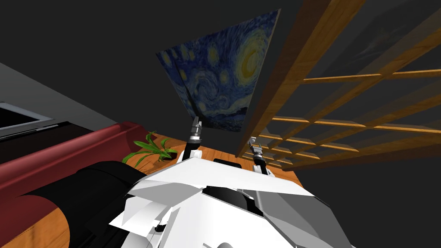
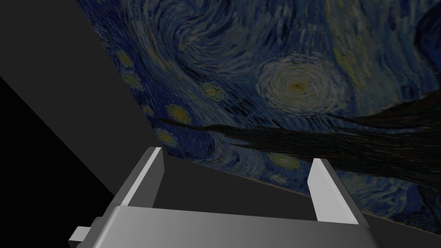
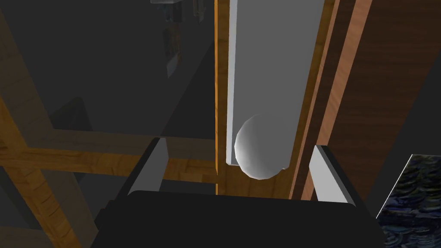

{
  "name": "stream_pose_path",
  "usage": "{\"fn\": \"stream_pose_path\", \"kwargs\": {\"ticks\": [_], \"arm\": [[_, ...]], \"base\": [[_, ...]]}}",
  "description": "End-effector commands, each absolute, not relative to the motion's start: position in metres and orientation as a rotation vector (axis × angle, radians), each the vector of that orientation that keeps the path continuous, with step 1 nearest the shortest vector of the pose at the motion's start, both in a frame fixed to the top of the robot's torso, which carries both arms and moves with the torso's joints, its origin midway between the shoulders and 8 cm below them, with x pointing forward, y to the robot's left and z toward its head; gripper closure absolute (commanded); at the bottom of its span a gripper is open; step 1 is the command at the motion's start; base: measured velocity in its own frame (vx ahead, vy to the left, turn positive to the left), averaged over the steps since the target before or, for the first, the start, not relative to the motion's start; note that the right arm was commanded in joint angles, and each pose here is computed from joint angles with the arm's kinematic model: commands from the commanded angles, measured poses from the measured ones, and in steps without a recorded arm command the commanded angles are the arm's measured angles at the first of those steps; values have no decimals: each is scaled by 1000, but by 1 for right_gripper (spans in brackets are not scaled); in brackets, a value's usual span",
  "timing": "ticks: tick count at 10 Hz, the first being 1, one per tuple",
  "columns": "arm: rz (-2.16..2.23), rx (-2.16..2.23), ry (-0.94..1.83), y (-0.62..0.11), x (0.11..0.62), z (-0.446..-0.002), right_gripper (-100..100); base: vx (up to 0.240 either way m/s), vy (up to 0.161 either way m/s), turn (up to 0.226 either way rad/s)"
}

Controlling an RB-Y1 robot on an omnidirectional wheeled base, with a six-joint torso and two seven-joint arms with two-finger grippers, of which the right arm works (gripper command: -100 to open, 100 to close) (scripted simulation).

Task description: Pull the door open

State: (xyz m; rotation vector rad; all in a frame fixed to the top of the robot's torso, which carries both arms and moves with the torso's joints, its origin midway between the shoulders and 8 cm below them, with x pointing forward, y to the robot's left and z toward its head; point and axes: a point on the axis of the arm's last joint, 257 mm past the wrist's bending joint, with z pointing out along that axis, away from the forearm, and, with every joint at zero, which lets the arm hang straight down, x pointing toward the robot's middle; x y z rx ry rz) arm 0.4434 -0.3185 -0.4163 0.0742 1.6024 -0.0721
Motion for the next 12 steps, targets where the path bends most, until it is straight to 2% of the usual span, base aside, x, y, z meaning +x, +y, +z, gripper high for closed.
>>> {"fn": "stream_pose_path", "kwargs": {"ticks": [1, 3, 4, 9, 12], "arm": [[-62, 70, 1583, -310, 451, -407, -100], [-64, 69, 1582, -311, 451, -408, -100], [-64, 69, 1582, -311, 451, -408, 100], [-64, 69, 1582, -311, 451, -408, 100], [-21, 152, 1613, -325, 436, -422, 100]], "base": [[143, -56, 36], [30, -14, -11], [3, 3, 22], [-2, 6, 4], [-57, 14, 22]]}}
